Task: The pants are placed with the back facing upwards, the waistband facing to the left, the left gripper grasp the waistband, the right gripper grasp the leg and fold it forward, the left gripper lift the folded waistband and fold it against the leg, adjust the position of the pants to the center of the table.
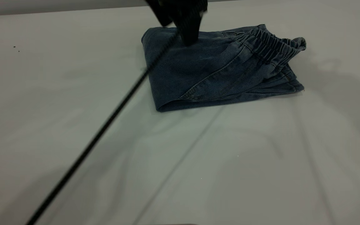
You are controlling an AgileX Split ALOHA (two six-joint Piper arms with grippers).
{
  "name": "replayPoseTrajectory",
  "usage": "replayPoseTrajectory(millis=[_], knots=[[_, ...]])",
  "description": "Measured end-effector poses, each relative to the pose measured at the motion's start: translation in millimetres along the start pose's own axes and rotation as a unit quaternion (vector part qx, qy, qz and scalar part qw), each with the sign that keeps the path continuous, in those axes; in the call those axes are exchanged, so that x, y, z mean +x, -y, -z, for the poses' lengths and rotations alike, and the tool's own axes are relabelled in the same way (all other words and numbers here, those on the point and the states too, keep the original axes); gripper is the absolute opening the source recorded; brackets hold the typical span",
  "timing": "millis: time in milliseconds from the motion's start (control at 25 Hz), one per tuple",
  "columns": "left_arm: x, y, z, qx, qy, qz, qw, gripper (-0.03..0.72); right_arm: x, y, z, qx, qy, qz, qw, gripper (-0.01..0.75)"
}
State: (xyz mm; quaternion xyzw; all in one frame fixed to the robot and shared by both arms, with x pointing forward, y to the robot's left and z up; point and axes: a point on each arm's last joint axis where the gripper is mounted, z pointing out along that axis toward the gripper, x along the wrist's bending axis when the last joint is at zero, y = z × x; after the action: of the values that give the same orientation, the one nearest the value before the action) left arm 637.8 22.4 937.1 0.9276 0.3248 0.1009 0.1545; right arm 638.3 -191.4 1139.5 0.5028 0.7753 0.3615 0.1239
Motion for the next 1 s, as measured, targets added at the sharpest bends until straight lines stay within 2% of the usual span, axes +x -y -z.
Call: replayPoseTrajectory(millis=[120,400,520,720,880,1000], knots=[[-2,5,-30,0.004,0.003,0.010,1.000,0.553,0,0,0,0.000,0.000,-0.004,1.000,0.504],[-6,1,-77,-0.066,-0.016,0.010,0.998,0.553,1,0,0,0.000,-0.003,-0.008,1.000,0.504],[-9,2,-87,-0.071,-0.017,0.008,0.997,0.553,1,0,0,0.000,-0.004,-0.008,1.000,0.504],[-11,14,-94,-0.014,-0.006,0.000,1.000,0.553,1,0,0,0.000,-0.004,-0.008,1.000,0.504],[-9,26,-89,0.063,-0.015,-0.035,0.997,0.553,1,0,0,0.000,-0.004,-0.009,1.000,0.504],[-5,38,-84,0.136,-0.027,-0.061,0.988,0.553,1,0,0,0.000,-0.004,-0.009,1.000,0.504]])
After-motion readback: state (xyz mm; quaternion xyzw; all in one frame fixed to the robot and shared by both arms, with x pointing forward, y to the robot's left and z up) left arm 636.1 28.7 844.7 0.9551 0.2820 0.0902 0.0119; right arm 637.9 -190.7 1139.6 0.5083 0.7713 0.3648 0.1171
